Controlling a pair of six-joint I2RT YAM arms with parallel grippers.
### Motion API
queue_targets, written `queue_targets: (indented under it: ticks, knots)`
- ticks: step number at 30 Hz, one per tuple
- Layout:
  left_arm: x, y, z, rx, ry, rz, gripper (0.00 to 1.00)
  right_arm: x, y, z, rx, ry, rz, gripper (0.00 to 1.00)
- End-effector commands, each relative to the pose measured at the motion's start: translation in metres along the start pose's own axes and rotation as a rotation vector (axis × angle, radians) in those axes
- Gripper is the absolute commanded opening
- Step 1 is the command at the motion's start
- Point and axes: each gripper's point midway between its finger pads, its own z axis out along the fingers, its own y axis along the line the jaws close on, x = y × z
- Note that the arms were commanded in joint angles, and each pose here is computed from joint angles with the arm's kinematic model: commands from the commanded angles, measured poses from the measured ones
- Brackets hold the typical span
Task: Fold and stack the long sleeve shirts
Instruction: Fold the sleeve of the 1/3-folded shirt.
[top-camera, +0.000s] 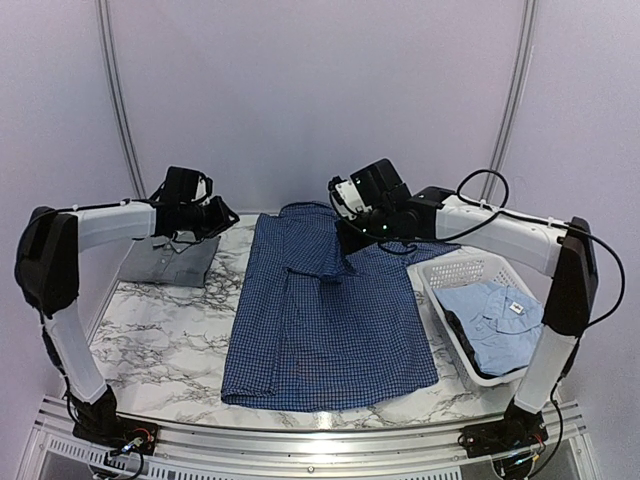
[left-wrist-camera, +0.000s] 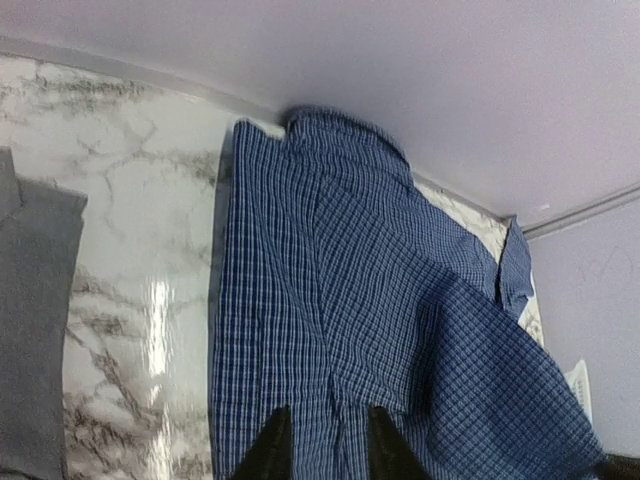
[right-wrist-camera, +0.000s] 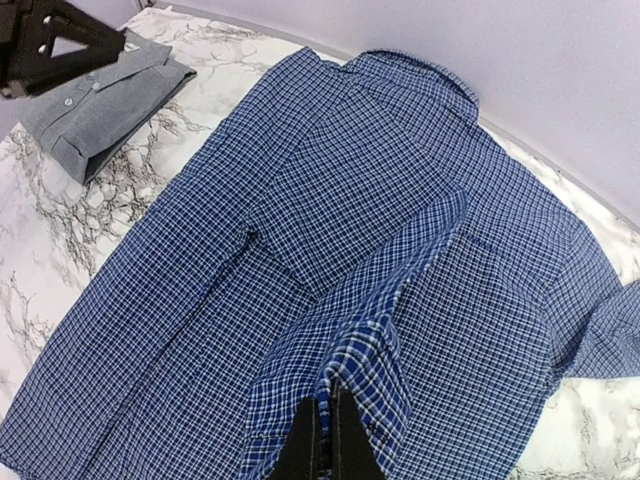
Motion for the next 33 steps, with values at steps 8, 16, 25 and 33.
queue_targets:
  ticks: [8,16,25,33]
  knots:
    - [0.168,-0.003,-0.061,0.044,0.331,-0.105,0.13,-0.010,0.047,0.011,-0.047,0.065,-0.244,0.00]
    - [0.247,0.007,-0.088,-0.011,0.482,-0.085,0.10,0.027,0.145,0.032,-0.258,0.160,-0.389,0.00]
    - [0.267,0.022,-0.099,-0.074,0.512,-0.058,0.11,0.063,0.206,0.026,-0.423,0.242,-0.418,0.00]
    - [0.237,0.030,-0.114,-0.160,0.390,-0.020,0.15,0.098,0.236,0.023,-0.548,0.336,-0.312,0.00]
